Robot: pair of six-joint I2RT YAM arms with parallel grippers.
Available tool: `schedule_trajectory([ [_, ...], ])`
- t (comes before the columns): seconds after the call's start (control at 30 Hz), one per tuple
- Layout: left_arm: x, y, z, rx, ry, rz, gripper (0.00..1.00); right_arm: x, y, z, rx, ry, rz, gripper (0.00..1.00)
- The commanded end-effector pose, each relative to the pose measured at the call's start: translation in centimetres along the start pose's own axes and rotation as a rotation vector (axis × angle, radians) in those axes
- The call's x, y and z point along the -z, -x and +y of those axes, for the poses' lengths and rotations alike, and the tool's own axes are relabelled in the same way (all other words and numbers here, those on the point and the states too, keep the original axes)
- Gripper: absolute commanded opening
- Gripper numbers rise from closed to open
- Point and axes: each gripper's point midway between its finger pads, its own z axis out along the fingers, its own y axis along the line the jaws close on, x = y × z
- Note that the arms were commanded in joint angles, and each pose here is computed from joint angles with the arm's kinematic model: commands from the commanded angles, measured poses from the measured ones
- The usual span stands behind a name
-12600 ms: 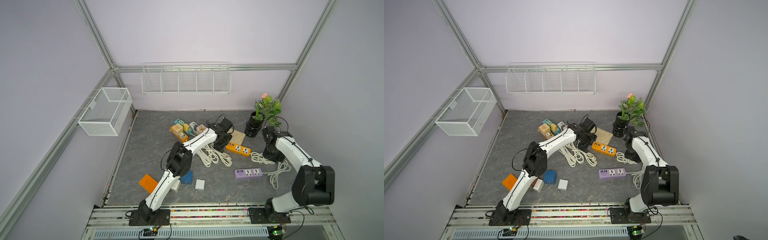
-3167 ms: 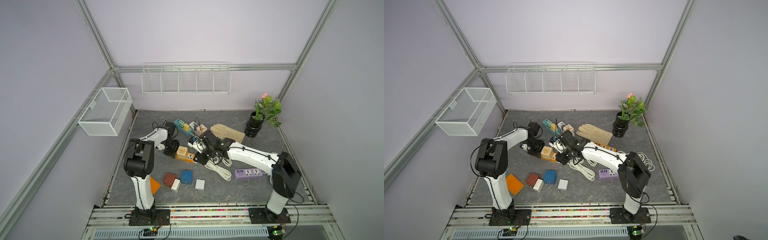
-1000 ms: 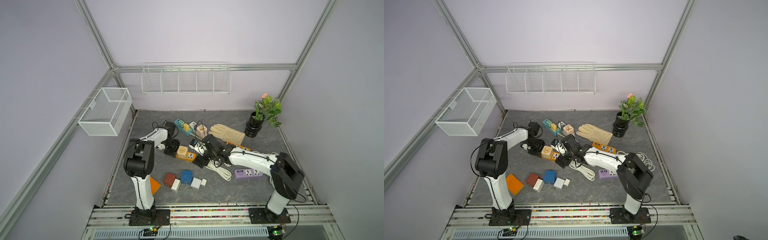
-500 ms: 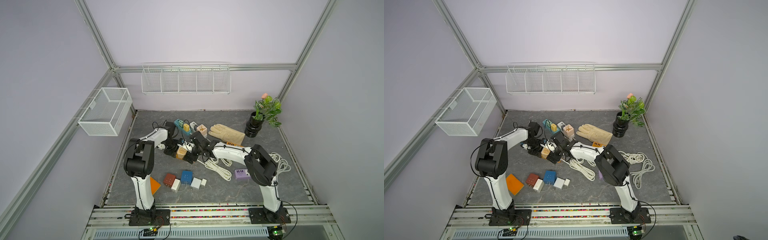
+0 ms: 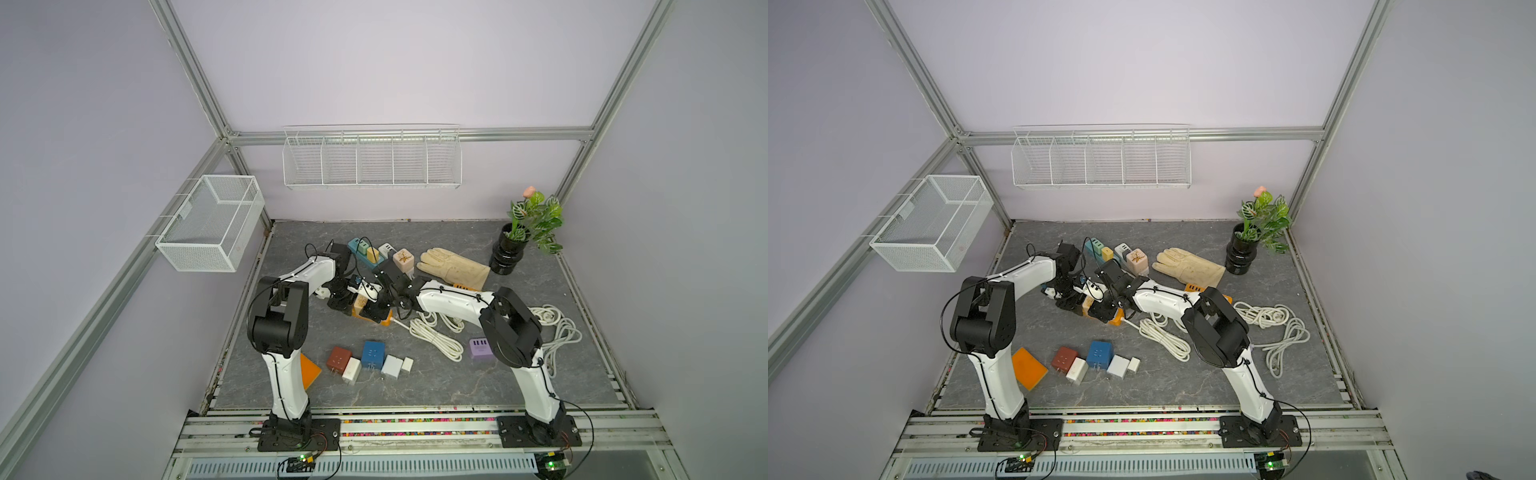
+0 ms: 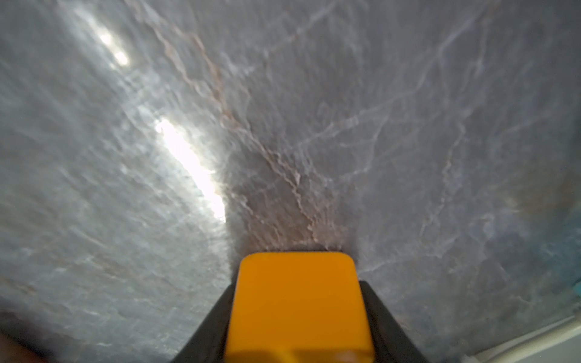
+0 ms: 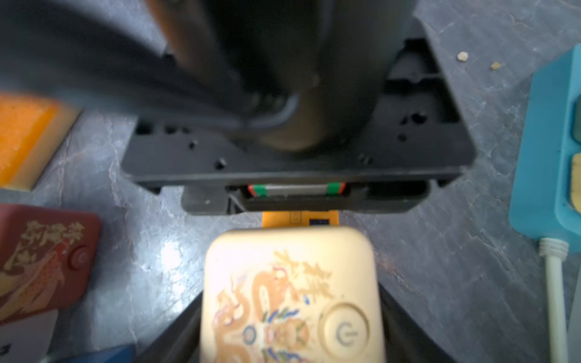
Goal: Pull the plug off the socket
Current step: Remove the plug from the socket.
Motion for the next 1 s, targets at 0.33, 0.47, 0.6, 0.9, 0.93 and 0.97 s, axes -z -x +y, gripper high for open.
schedule_trajectory([
  [0.33,-0.6,-0.8,0.1,-0.019,0.023,0.027,0.00,0.3,0.5,1.2,0.012,0.060,0.011,0.36],
  [0.47,-0.6,-0.7,0.1,-0.017,0.023,0.026,0.00,0.6,0.6,1.3,0.012,0.063,0.009,0.34],
  [0.6,-0.5,-0.7,-0.1,-0.017,0.016,0.026,0.00,1.0,1.1,1.4,0.013,0.069,0.000,0.33],
  [0.9,-0.9,-0.8,0.0,-0.005,0.008,0.030,0.00,3.2,3.4,1.6,-0.034,0.099,-0.047,0.29],
  [0.93,-0.9,-0.8,0.0,-0.004,0.006,0.032,0.00,3.6,3.7,1.6,-0.043,0.102,-0.059,0.28],
  [0.97,-1.0,-0.8,0.0,-0.002,0.002,0.034,0.00,4.0,4.0,1.7,-0.049,0.104,-0.066,0.28],
])
